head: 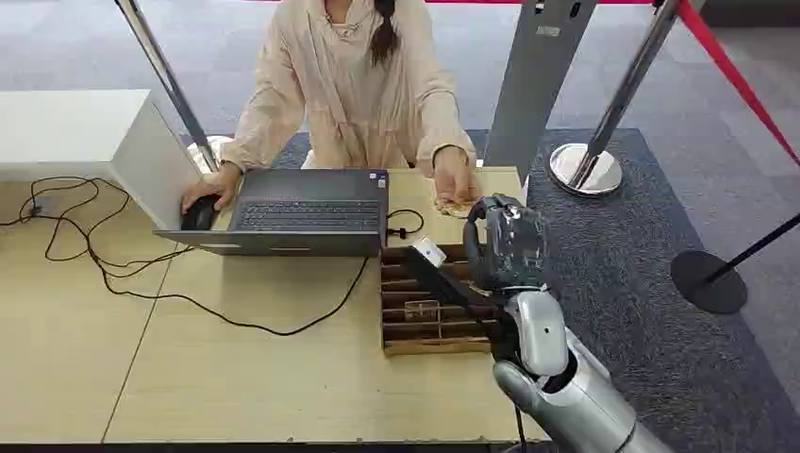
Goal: Pass the card to the sensor for recognition and then transmit it.
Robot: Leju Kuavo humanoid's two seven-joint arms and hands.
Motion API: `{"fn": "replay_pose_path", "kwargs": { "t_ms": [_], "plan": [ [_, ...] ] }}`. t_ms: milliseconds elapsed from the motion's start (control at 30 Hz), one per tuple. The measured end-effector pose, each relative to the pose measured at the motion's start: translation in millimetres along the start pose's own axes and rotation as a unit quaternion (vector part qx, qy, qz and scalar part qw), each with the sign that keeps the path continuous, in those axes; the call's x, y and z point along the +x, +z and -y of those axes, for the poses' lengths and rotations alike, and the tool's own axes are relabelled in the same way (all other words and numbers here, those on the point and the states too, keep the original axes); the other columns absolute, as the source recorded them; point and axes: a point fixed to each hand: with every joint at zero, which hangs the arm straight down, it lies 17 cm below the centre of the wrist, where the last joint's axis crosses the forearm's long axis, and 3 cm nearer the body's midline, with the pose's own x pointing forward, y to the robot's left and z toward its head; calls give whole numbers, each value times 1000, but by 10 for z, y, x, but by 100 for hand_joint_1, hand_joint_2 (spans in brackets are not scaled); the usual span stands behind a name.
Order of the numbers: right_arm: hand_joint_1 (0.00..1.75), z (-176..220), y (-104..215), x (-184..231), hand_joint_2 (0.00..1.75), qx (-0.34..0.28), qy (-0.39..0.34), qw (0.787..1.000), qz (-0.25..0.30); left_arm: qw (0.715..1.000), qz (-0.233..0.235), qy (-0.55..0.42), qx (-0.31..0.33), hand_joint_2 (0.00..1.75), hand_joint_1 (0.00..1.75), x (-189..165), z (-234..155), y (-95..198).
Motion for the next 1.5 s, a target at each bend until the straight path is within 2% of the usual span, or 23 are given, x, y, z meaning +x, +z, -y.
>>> {"fn": "replay_pose_path", "kwargs": {
  "t_ms": [67, 100, 167, 233, 267, 300, 333, 433, 833, 967, 1000, 1033, 1067, 1100, 1200, 1233, 1267, 1500],
  "plan": [
    [98, -13, 1, 11, 175, 1, 1, 1000, 1, 1000, 0, 0, 0, 0, 0, 1, -2, -1],
    [98, -19, -1, 17, 175, 1, 1, 1000, 2, 1000, 0, -1, 0, 0, 0, 0, -3, -2],
    [82, -34, -5, 25, 175, 2, 2, 1000, 3, 1000, -1, -2, 2, 0, 0, -12, -13, -1],
    [82, -44, -4, 42, 175, 3, 2, 1000, 5, 1000, -1, -2, 2, 0, 0, -9, -11, -1],
    [47, -45, -3, 48, 175, 3, 1, 1000, 5, 1000, 0, -2, 2, 0, 0, -5, -9, -2],
    [47, -46, -3, 50, 175, 3, 1, 1000, 5, 1000, 0, -2, 1, 0, 0, 2, -4, -3],
    [37, -47, -5, 52, 175, 3, 1, 1000, 5, 1000, 0, -2, 2, 0, 0, 2, -5, -4],
    [31, -51, -6, 58, 175, 3, 1, 1000, 6, 1000, 1, -1, 1, 0, 0, 7, 0, -3],
    [33, -98, -30, 103, 175, 6, 3, 1000, 10, 1000, 1, -1, 0, 0, 0, 15, 17, 1],
    [49, -112, -45, 116, 175, 7, 4, 1000, 12, 1000, 0, -4, 2, 0, 0, -2, 4, 3],
    [66, -119, -48, 121, 175, 7, 5, 1000, 13, 1000, -1, -5, 3, 0, 0, -12, -4, 3],
    [66, -127, -48, 123, 175, 8, 5, 1000, 14, 1000, -1, -5, 3, 0, 0, -13, -6, 3],
    [124, -138, -46, 125, 175, 9, 5, 1000, 14, 1000, -1, -5, 4, 0, 0, -15, -10, 2],
    [124, -144, -47, 129, 175, 10, 5, 1000, 14, 1000, -1, -5, 3, 0, 0, -14, -10, 2],
    [143, -149, -64, 159, 175, 9, 4, 1000, 16, 1000, -1, -6, 3, 0, 0, -18, -9, 5],
    [143, -154, -67, 167, 175, 10, 4, 1000, 17, 1000, -1, -6, 3, 0, 0, -20, -9, 6],
    [155, -159, -68, 173, 175, 10, 4, 1000, 17, 1000, 0, -6, 3, 0, 0, -16, -6, 6],
    [145, -162, -75, 204, 175, 8, -1, 1000, 20, 1000, 5, -6, -1, 0, 0, 33, 32, 4]
  ]
}}
